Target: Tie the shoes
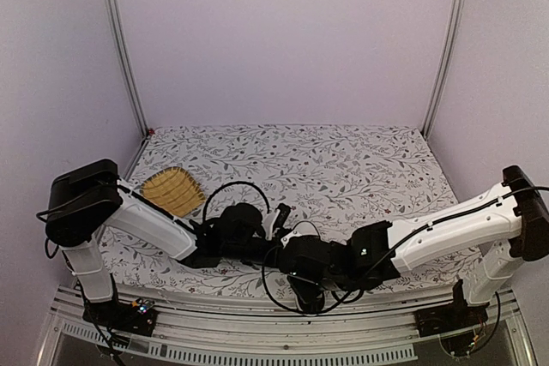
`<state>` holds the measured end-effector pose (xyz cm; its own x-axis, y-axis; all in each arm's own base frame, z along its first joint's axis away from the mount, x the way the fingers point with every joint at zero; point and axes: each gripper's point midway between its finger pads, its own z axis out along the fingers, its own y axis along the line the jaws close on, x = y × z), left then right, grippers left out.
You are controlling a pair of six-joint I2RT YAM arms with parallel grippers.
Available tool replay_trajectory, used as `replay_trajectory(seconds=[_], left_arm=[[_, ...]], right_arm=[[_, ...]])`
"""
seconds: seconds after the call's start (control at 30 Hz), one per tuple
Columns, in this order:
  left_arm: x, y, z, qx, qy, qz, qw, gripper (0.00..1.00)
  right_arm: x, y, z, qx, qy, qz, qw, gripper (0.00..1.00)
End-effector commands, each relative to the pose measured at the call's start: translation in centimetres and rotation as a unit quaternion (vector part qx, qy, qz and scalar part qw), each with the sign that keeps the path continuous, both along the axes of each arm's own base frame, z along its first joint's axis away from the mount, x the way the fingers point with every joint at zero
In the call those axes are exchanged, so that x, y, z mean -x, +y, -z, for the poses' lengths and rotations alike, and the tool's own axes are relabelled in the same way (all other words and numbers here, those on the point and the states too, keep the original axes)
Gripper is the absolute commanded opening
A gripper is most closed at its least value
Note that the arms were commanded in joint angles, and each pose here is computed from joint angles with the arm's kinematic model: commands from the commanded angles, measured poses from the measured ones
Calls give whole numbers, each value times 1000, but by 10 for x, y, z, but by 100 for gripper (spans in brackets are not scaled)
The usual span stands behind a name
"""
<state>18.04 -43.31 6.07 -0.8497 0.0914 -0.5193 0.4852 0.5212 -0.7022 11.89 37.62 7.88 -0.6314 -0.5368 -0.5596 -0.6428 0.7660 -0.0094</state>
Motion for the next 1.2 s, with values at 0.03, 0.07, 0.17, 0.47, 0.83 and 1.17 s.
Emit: replay_trajectory(seconds=[0.03, 0.07, 0.17, 0.47, 0.83, 1.17], left_arm=[[-9, -4, -23, 32, -15, -3, 999, 0], [-8, -4, -24, 33, -13, -2, 999, 0], [-6, -5, -25, 37, -7, 1, 999, 0], [-1, -6, -26, 52, 8, 11, 999, 0], [4, -2, -26, 72, 28, 18, 997, 0], [6, 1, -24, 80, 38, 19, 996, 0]], right_arm=[[16, 0, -16, -40, 47, 4, 998, 31], [18, -1, -13, -39, 55, 12, 998, 31], [18, -7, -5, -32, 71, 43, 996, 28], [4, -10, 6, -2, 77, 109, 991, 27], [-11, -12, 17, 21, 65, 138, 988, 26], [-22, -19, 27, 43, 41, 179, 982, 26]])
